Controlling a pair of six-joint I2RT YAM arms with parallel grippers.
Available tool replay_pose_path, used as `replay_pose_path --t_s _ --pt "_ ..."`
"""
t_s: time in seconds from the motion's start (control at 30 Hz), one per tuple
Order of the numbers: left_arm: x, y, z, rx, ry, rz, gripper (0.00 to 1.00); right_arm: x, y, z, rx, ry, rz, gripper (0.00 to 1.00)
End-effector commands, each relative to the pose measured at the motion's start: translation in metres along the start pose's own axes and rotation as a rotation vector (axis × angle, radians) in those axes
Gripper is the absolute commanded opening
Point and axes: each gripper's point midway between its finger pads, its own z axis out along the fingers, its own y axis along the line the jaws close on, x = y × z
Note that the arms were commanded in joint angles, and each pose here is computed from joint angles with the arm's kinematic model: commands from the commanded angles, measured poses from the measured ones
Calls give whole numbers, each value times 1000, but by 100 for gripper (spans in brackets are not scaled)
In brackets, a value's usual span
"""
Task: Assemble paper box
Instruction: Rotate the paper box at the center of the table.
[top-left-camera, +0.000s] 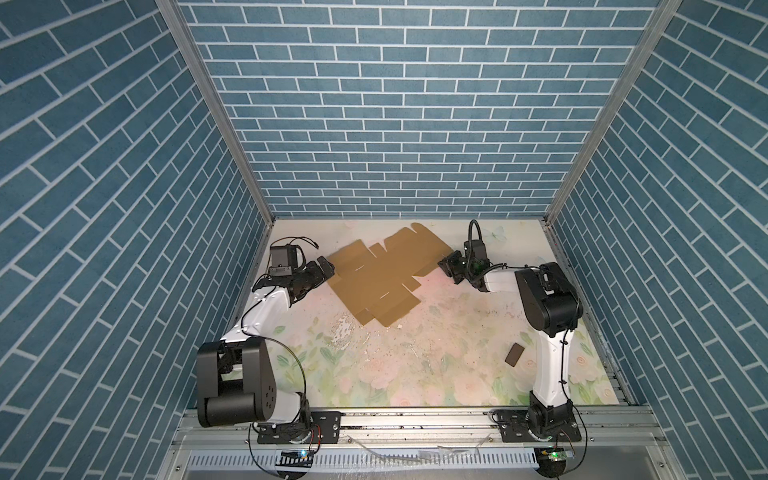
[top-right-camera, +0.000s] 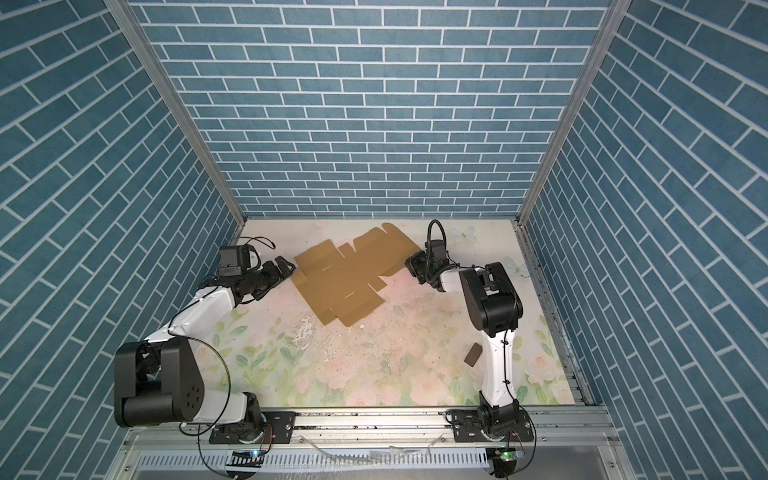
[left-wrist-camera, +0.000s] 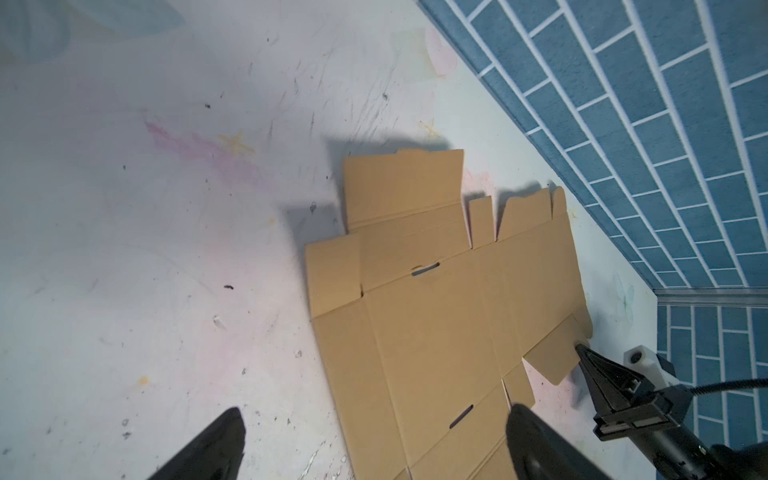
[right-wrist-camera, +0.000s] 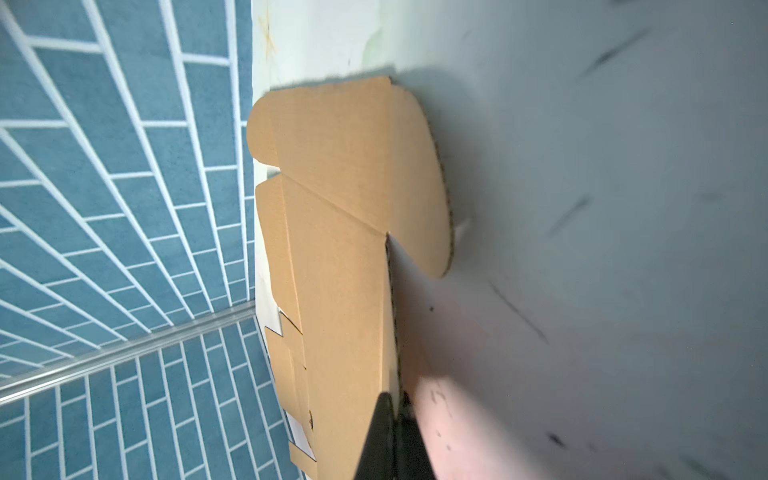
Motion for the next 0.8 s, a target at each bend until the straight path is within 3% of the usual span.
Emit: replay_pose_path --t_s 0.0,0.13,0.4,0.77 --pt "15 -2 10 26 46 -72 100 5 -3 -11 -9 -56 73 0" --pt "35 -2 30 70 75 -167 99 15 -19 -26 15 -80 77 0" --pt "64 28 44 -11 115 -316 96 30 -42 -42 61 -83 91 0" --pt "82 38 56 -42 140 -345 92 43 -42 -38 37 -52 108 0"
